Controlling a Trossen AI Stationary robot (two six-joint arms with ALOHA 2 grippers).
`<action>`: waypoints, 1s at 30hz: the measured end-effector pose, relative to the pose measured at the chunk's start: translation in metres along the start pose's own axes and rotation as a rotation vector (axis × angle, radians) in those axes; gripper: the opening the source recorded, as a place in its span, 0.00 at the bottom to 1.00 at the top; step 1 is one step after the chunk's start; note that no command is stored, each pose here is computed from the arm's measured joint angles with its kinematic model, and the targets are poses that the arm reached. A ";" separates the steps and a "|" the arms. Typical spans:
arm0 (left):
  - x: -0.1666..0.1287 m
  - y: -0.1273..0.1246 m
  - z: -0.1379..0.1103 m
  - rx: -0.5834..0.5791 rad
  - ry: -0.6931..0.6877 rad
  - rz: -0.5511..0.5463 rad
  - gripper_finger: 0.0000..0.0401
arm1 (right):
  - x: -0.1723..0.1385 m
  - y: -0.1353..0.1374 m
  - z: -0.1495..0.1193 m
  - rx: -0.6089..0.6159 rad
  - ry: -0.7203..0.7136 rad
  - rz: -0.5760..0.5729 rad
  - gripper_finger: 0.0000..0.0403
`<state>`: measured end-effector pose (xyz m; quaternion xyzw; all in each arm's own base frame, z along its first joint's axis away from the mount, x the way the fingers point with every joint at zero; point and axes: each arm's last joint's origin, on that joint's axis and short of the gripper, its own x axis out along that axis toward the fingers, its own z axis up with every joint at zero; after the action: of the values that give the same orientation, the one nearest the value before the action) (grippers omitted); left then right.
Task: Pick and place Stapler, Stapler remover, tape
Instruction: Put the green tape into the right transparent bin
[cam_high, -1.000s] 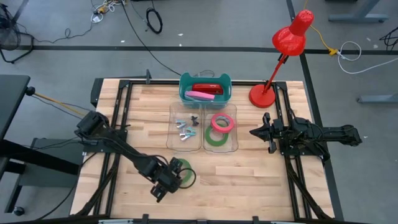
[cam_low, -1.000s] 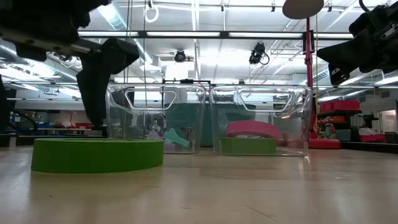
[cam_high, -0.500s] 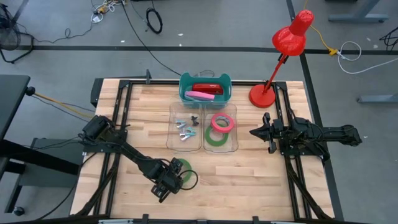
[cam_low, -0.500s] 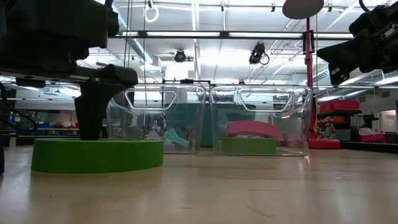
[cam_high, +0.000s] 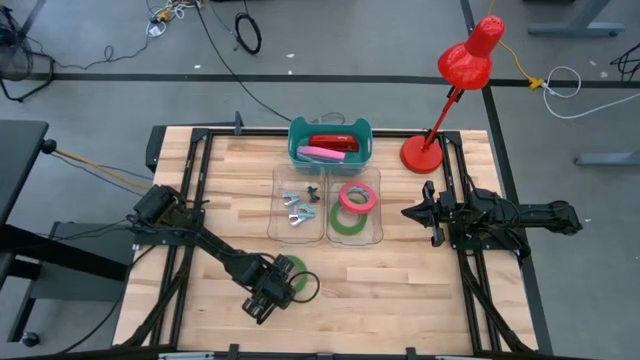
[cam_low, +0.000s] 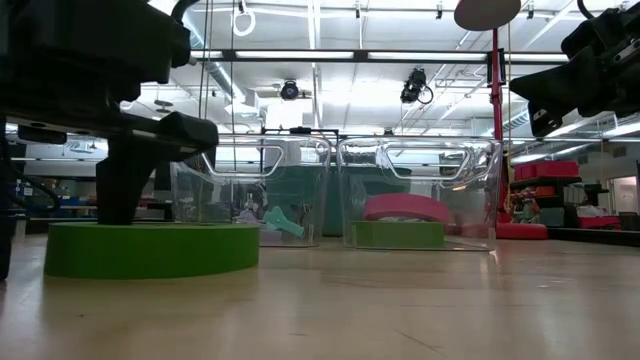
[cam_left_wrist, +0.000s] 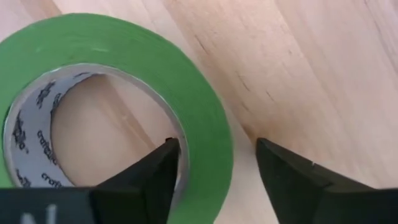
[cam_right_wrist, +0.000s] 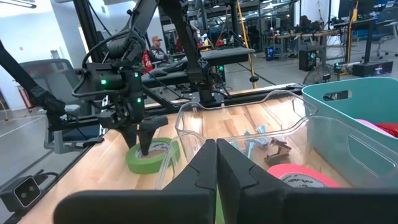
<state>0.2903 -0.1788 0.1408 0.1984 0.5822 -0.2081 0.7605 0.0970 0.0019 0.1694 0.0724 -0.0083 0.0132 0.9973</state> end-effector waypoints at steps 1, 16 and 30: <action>0.000 0.000 0.000 -0.002 0.000 -0.008 0.53 | 0.000 0.000 0.000 0.000 0.000 0.000 0.02; -0.001 0.000 -0.001 -0.001 0.001 -0.029 0.34 | 0.000 0.000 0.000 0.000 0.000 0.000 0.02; -0.024 0.001 -0.005 -0.004 -0.016 -0.033 0.29 | 0.000 0.000 0.000 0.000 0.000 0.000 0.02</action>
<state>0.2818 -0.1732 0.1630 0.1856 0.5798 -0.2212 0.7619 0.0970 0.0019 0.1694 0.0724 -0.0083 0.0132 0.9973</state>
